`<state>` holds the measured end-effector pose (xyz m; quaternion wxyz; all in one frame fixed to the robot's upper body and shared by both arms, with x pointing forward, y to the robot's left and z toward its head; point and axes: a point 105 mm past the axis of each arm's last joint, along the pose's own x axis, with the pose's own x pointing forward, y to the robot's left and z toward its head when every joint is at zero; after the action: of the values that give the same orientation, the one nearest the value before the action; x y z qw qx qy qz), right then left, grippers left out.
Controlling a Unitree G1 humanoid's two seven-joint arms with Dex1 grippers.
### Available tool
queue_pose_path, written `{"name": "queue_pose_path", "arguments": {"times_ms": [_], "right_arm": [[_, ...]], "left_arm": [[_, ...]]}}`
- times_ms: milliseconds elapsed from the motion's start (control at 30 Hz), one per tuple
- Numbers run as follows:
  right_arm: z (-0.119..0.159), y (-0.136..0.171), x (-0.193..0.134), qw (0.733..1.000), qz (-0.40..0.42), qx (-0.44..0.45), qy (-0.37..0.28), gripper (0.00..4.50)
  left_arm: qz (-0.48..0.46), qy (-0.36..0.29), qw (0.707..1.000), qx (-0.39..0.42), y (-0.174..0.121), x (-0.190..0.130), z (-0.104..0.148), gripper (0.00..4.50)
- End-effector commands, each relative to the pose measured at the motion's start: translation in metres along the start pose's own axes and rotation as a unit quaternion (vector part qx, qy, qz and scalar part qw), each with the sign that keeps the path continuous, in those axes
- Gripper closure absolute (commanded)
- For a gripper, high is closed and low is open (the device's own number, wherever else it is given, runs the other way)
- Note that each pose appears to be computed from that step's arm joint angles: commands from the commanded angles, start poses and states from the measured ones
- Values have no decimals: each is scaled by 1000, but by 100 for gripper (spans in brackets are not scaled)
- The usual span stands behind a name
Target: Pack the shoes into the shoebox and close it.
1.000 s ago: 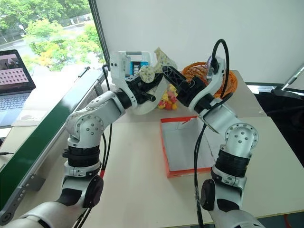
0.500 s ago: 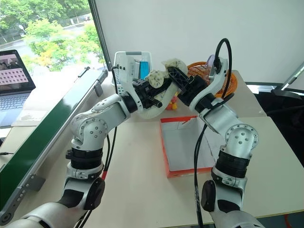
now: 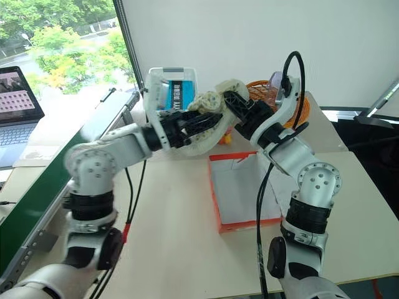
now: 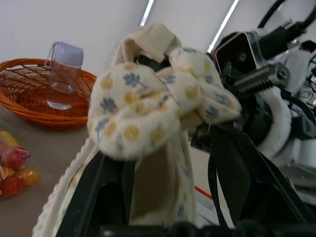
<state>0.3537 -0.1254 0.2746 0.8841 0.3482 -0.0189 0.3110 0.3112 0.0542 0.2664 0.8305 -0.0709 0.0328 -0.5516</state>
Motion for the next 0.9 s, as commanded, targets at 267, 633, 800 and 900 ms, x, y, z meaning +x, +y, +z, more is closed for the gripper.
{"name": "queue_pose_path", "arguments": {"times_ms": [267,633,800,900], "right_arm": [[22,-24,-18,942,-134,-222,211,383],[-5,-50,-35,865,-119,-260,413,383],[-25,-67,-35,842,-109,-264,458,383],[-33,-74,-30,835,-106,-265,471,383]], "left_arm": [[-36,81,994,58,-7,-21,-25,220],[-27,79,995,52,-14,-14,-47,220],[-7,78,995,57,-14,-15,-51,220],[-3,69,996,59,-16,-14,-48,220]]}}
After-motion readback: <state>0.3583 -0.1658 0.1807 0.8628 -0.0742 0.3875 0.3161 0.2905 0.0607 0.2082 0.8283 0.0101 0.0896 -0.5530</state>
